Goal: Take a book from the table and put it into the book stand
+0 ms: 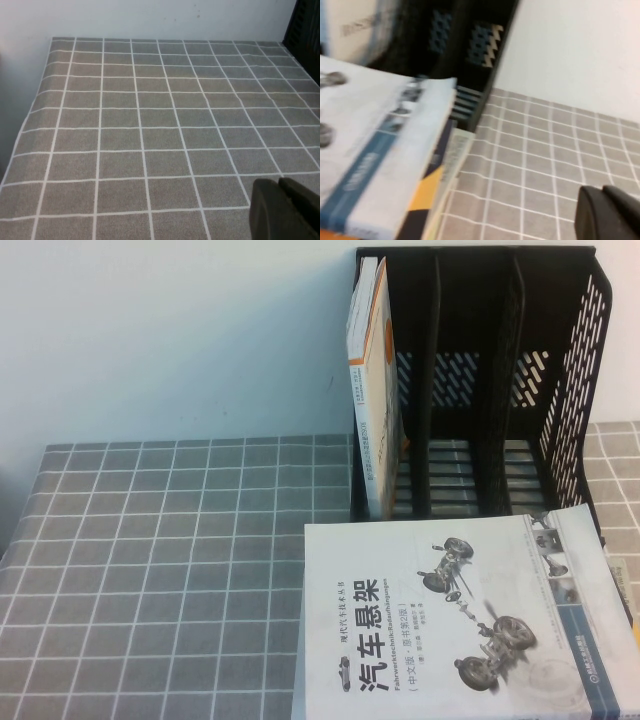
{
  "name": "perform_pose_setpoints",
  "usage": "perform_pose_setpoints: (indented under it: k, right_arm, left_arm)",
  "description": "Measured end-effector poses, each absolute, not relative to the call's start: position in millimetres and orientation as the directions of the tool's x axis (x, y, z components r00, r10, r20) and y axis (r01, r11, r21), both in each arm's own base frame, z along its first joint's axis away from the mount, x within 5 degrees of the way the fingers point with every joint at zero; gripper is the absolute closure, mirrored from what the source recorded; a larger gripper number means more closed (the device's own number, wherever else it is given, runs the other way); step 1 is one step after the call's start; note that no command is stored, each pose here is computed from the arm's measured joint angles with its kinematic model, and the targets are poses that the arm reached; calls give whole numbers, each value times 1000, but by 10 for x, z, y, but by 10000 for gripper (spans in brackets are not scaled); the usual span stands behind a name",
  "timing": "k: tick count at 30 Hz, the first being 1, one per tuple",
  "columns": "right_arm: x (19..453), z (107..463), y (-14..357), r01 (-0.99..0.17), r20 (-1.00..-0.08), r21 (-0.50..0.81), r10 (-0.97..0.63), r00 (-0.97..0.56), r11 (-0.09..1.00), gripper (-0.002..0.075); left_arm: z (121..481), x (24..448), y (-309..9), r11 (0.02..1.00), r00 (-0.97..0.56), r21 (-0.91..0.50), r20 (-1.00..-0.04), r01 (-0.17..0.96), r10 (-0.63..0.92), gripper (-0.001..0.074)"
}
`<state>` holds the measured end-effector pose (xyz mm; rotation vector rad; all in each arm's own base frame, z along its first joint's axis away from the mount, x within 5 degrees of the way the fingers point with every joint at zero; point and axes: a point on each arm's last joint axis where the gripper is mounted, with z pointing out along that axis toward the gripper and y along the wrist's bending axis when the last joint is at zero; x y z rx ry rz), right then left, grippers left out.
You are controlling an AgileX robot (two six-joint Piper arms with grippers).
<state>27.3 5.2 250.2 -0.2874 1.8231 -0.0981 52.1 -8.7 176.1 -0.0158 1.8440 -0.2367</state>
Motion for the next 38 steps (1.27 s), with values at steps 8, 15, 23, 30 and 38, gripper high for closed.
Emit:
perform_pose_setpoints:
  k: [8, 15, 23, 30, 38]
  right_arm:
    - [517, 1930, -18, -21, -970, -119, -121, -213, 993, 729]
    - [521, 1703, -14, -22, -949, -69, -72, -307, 997, 729]
    - [516, 1702, -14, -56, -933, -169, -178, -313, 984, 729]
    - [517, 1704, -13, -61, -931, -183, -193, -311, 981, 729]
    - [517, 1704, -13, -61, -931, -183, -193, -311, 981, 729]
  left_arm:
    - [1761, 521, -87, 979, -286, -170, -949, 111, -133, 737]
    - [1759, 520, -87, 979, -288, -170, -949, 111, -132, 737]
    - [1765, 520, -87, 979, -286, -170, -949, 111, -133, 737]
    - [1763, 519, -87, 979, -288, -170, -948, 111, -132, 737]
    - [1763, 519, -87, 979, -288, -170, -948, 111, -132, 737]
